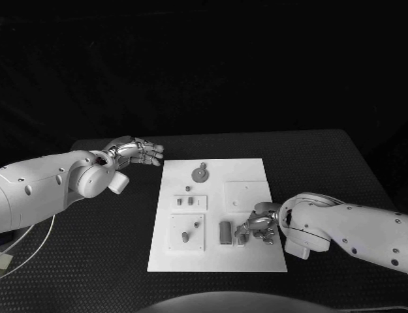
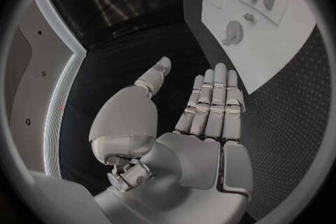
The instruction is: Assemble the parts on the task board
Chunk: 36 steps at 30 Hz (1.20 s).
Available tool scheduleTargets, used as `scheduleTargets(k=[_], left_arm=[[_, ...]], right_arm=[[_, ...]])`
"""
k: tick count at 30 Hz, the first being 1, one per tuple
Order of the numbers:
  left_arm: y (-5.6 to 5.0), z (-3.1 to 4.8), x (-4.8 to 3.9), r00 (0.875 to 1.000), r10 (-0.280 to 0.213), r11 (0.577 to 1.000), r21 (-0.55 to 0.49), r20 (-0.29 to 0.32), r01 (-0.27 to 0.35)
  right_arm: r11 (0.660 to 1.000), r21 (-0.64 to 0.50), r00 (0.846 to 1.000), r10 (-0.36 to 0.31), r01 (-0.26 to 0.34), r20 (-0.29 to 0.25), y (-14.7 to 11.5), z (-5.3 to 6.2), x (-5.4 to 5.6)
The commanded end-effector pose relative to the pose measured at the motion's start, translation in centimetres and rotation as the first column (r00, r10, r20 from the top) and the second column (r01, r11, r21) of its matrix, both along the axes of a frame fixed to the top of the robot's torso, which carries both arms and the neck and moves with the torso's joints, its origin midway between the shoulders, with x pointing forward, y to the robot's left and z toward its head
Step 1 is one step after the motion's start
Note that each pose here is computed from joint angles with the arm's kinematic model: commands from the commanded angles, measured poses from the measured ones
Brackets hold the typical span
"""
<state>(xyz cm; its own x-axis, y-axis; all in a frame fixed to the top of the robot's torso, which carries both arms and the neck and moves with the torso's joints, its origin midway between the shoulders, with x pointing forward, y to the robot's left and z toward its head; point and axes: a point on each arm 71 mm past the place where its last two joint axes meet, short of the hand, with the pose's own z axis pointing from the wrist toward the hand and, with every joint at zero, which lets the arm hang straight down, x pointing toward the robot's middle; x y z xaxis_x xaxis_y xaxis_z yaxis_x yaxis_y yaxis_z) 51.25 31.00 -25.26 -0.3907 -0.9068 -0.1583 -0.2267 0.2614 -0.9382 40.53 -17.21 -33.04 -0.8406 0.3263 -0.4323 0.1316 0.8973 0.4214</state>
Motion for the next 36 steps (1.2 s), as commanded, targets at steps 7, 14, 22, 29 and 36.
scheduleTargets(k=[7, 14, 22, 29, 36], left_arm=[[-0.2, 0.09, 0.0, 1.0, -0.013, 1.0, -0.007, 0.003, 0.013], [-0.2, 0.08, 0.01, 1.0, -0.013, 1.0, -0.007, 0.003, 0.013], [-0.2, 0.08, 0.01, 1.0, -0.013, 1.0, -0.007, 0.004, 0.013], [0.0, 0.23, 0.2, 0.999, 0.0, 1.0, -0.009, 0.033, 0.0], [0.1, 0.46, 0.89, 0.996, 0.036, 0.999, -0.028, 0.085, -0.034]], right_arm=[[0.999, 0.031, 1.0, 0.01, -0.01, -0.008, -0.3, 0.3, -0.5], [1.0, 0.028, 1.0, 0.012, -0.011, -0.008, -0.5, 0.3, -0.5], [0.998, 0.05, 0.998, 0.024, -0.027, 0.05, -1.1, 0.5, -0.2], [0.984, 0.181, 0.983, -0.026, -0.007, 0.181, -1.8, 2.4, 1.7], [0.869, 0.493, 0.938, -0.204, 0.041, 0.281, -2.9, 5.3, 6.1]])
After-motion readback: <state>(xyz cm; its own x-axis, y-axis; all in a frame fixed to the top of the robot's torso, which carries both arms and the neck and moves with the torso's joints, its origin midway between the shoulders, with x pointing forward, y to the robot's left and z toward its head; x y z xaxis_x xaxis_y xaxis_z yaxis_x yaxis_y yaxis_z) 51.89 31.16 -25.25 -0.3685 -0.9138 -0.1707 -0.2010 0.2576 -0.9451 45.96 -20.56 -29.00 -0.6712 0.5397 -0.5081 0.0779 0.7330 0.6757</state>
